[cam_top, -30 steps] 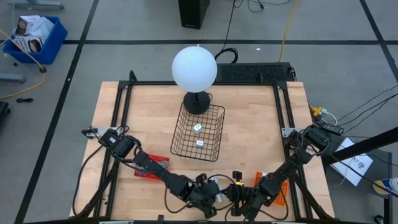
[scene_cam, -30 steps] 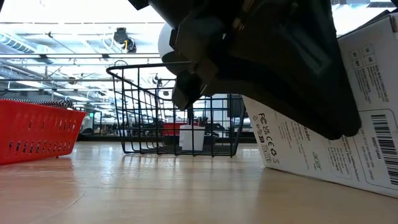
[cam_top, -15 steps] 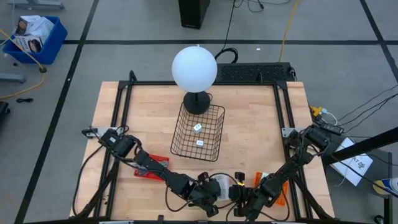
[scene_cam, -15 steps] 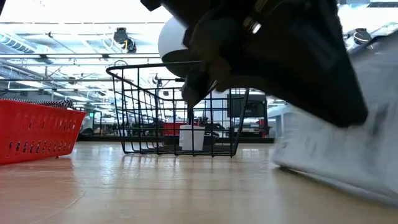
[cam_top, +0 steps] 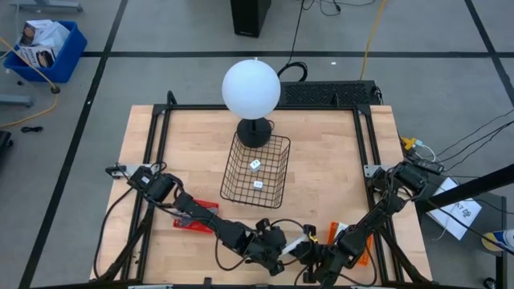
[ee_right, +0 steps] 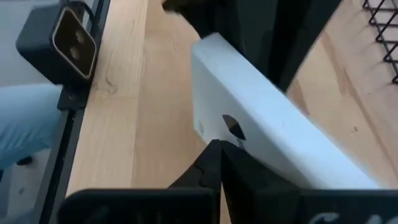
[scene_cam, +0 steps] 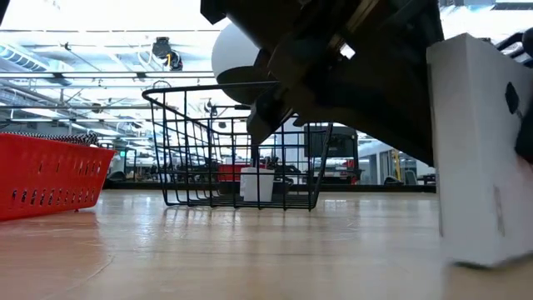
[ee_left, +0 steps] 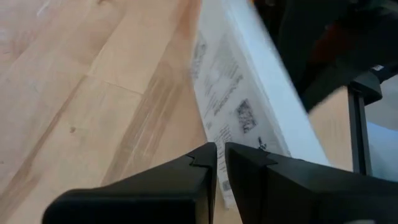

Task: Pick and place items into bin
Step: Put the card reader box into the orange bin

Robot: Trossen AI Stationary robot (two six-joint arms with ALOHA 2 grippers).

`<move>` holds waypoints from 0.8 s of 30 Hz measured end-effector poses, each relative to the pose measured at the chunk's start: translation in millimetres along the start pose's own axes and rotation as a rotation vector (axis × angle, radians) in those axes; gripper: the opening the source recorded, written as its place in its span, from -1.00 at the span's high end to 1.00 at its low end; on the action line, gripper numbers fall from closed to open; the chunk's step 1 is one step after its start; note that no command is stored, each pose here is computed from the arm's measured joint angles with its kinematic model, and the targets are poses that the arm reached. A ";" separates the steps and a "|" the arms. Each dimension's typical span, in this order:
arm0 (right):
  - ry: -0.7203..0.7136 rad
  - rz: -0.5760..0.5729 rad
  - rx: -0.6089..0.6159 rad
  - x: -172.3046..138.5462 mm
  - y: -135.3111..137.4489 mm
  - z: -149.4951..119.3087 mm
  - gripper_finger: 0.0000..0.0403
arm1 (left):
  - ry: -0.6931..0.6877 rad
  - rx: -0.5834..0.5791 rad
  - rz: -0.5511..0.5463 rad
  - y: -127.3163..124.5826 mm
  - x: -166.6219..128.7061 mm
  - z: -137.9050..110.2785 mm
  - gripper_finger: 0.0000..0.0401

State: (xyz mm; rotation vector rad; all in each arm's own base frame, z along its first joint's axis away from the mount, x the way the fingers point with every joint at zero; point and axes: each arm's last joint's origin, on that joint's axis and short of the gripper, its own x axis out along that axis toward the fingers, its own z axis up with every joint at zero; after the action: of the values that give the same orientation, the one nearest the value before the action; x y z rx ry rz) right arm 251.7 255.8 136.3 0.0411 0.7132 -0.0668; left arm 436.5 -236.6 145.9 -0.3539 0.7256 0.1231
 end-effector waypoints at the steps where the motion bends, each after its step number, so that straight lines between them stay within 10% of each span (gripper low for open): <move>1: -0.006 -0.005 0.001 -0.2 -0.1 0.6 1.00 | 0.001 -0.001 -0.001 0.0 0.0 -0.1 0.79; 24: 0.021 0.024 0.004 -2.0 1.0 -0.4 1.00 | 0.020 0.005 -0.016 -1.8 -0.8 -2.2 0.79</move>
State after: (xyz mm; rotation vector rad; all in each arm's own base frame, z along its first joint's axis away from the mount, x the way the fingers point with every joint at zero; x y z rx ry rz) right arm 250.0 257.0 137.4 0.0546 0.7334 -0.0454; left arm 435.0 -239.0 145.4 -0.3571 0.7421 0.1025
